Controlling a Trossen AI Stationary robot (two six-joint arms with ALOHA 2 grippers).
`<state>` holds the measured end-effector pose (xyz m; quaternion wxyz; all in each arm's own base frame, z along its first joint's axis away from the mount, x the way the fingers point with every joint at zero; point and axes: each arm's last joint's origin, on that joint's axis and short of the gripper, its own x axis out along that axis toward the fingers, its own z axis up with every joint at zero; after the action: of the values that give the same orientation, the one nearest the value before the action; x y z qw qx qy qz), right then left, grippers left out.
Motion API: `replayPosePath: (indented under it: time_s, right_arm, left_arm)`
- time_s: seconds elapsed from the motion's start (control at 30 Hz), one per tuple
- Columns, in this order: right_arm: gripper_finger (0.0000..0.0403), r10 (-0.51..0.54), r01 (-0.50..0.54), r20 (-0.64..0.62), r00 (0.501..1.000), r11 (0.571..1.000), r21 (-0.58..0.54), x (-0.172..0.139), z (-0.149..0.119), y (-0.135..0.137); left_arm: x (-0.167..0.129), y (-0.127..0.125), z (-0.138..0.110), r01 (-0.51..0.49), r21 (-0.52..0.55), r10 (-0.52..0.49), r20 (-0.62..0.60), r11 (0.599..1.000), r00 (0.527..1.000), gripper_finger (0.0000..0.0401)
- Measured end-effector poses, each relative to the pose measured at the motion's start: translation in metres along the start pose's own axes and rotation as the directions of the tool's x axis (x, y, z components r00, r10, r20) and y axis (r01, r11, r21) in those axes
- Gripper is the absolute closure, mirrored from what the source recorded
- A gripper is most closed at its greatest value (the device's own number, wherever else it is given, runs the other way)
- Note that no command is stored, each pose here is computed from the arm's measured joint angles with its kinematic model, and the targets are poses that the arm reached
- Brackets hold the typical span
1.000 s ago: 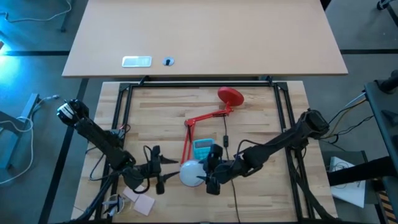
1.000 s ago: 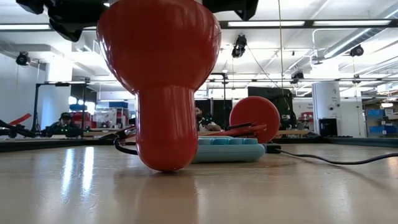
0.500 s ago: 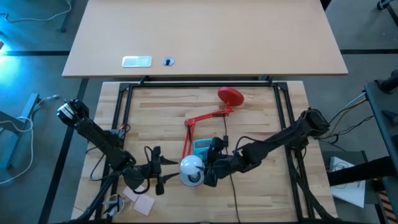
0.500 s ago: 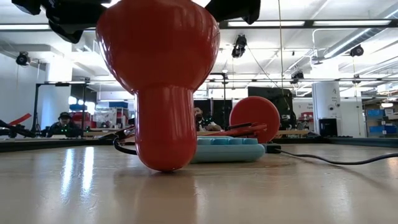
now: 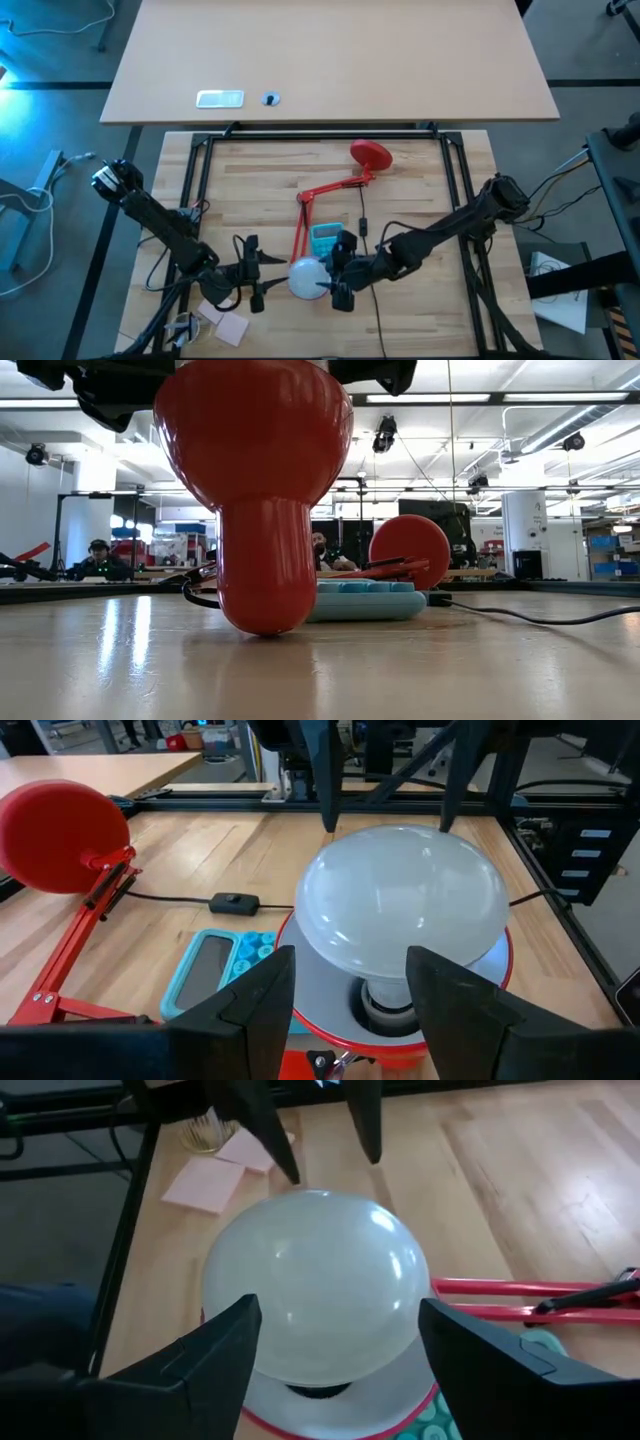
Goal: Screw lightbulb
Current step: Insert the lightbulb into the orange desk lamp
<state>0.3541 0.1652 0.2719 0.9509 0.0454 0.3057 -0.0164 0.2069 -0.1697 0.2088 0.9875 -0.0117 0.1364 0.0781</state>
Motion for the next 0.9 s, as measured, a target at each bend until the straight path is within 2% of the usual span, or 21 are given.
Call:
replayPosePath:
  time_s: [0.23, 0.43, 0.57, 0.67, 0.9]
  right_arm:
    - [0.0131, -0.011, 0.011, 0.006, 1.0, 1.0, 0.009, 0.001, 0.001, -0.002]
    - [0.0137, -0.014, 0.013, 0.009, 1.0, 1.0, 0.018, 0.001, 0.001, -0.002]
    - [0.0139, -0.014, 0.014, 0.01, 1.0, 1.0, 0.018, 0.001, 0.001, -0.002]
    - [0.0134, -0.014, 0.013, 0.01, 1.0, 1.0, 0.018, 0.001, 0.001, -0.002]
    - [0.0126, -0.013, 0.013, 0.01, 1.0, 1.0, 0.019, 0.001, 0.001, -0.002]
  left_arm:
    - [0.0, 0.0, 0.0, 0.011, -0.002, -0.011, -0.004, 1.0, 1.0, 0.0217]
    - [0.003, -0.006, -0.006, 0.105, -0.002, -0.105, -0.05, 0.994, 0.993, 0.0217]
    - [0.006, -0.007, -0.011, 0.097, -0.006, -0.097, -0.065, 0.995, 0.993, 0.0217]
    - [0.012, -0.005, -0.012, 0.055, -0.043, -0.058, -0.052, 0.998, 0.997, 0.0217]
    - [0.02, -0.003, -0.016, 0.062, -0.046, -0.066, -0.076, 0.997, 0.995, 0.0217]
